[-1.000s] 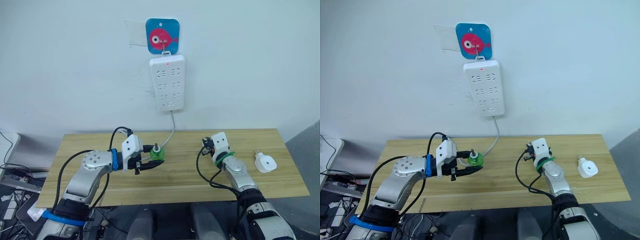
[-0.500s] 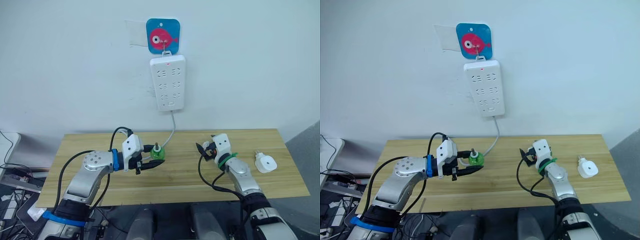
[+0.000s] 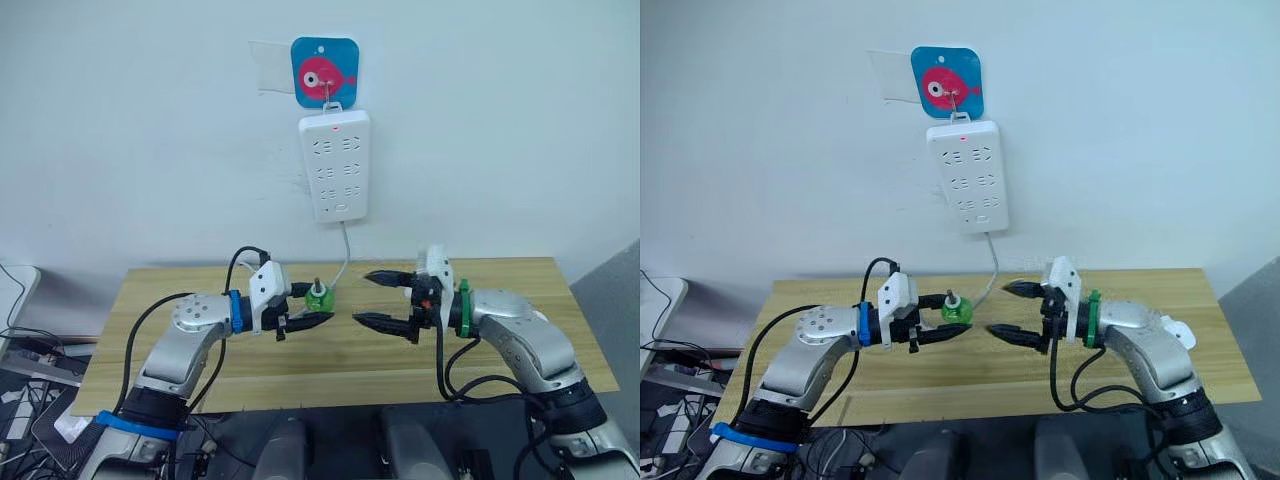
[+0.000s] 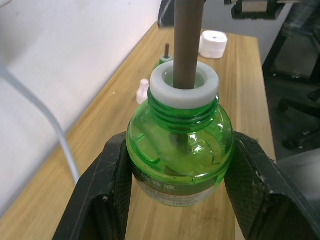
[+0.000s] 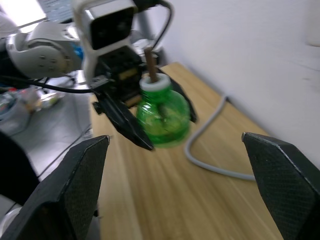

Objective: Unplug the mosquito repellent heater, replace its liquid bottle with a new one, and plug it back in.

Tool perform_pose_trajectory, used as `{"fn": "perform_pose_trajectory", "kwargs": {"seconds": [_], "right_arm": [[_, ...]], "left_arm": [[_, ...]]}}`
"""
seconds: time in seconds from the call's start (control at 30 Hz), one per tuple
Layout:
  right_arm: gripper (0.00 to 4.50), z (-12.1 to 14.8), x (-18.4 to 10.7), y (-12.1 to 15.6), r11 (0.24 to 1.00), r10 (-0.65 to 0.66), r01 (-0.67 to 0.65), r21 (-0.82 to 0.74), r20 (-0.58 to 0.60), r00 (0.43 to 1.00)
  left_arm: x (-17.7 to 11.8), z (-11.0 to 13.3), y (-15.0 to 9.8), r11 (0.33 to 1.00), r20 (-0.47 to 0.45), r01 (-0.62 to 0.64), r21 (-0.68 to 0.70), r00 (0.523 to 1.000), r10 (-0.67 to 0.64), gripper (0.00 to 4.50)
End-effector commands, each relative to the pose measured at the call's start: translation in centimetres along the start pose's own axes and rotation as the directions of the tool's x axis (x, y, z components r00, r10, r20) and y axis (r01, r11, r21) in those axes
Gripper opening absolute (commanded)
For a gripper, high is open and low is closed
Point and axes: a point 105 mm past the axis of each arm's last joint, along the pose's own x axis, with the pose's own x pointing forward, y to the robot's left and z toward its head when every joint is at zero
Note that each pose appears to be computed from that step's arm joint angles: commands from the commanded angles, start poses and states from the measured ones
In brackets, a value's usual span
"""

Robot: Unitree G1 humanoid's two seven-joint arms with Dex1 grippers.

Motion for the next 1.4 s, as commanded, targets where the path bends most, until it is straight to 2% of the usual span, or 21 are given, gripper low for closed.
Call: {"fn": "perform_pose_trajectory", "kwargs": {"seconds": [0.03, 0.23, 0.53, 0.63, 0.73, 1.03, 1.13, 1.23, 1.27, 1.3, 1.4], "right_arm": [[4.45, 1.1, 1.6, 0.8, 0.998, 0.046, -0.046, -0.036, 0.019, 0.999], [4.45, 1.4, 3.3, 0.7, 0.998, 0.046, -0.044, -0.054, 0.035, 0.998], [4.45, 1.5, 4.2, 0.4, 0.997, 0.042, -0.039, -0.063, 0.041, 0.998], [3.94, 1.6, 4.4, 0.3, 0.997, 0.041, -0.038, -0.062, 0.045, 0.998], [2.91, 1.6, 4.5, 0.5, 0.996, 0.051, -0.048, -0.07, 0.04, 0.998], [2.91, 1.2, 4.6, 0.6, 0.993, 0.064, -0.062, -0.096, 0.016, 0.998], [2.27, 1.2, 4.7, 0.6, 0.993, 0.06, -0.058, -0.102, 0.016, 0.998], [1.19, 1.1, 4.6, 0.5, 0.993, 0.057, -0.055, -0.106, 0.016, 0.998], [0.95, 1.1, 4.6, 0.5, 0.993, 0.057, -0.055, -0.107, 0.015, 0.998], [0.82, 1.1, 4.5, 0.5, 0.993, 0.056, -0.054, -0.107, 0.016, 0.998], [0.82, 1.2, 4.4, 0.4, 0.993, 0.051, -0.048, -0.105, 0.025, 0.998]], "left_arm": [[0.3, 1.3, -0.3, 0.999, 0.031, 0.027, 0.044, 0.999, -0.028, 2.22], [0.5, 1.5, -0.7, 0.998, 0.033, 0.044, 0.047, 0.998, -0.046, 2.22], [0.5, 1.8, -0.8, 0.998, 0.036, 0.053, 0.045, 0.998, -0.055, 2.22], [0.5, 1.8, -0.9, 0.998, 0.037, 0.056, 0.043, 0.998, -0.057, 2.22], [0.5, 1.7, -1.0, 0.998, 0.037, 0.057, 0.04, 0.998, -0.058, 2.22], [0.4, 1.8, -1.0, 0.998, 0.039, 0.056, 0.04, 0.998, -0.058, 2.22], [0.4, 1.8, -1.0, 0.998, 0.04, 0.058, 0.04, 0.997, -0.059, 2.22], [0.4, 1.8, -1.0, 0.997, 0.039, 0.059, 0.04, 0.997, -0.06, 2.22], [0.4, 1.8, -1.0, 0.998, 0.039, 0.058, 0.039, 0.997, -0.06, 2.22], [0.4, 1.8, -1.0, 0.998, 0.039, 0.057, 0.039, 0.998, -0.059, 2.22], [0.4, 1.8, -0.9, 0.998, 0.039, 0.056, 0.038, 0.998, -0.058, 2.22]]}}
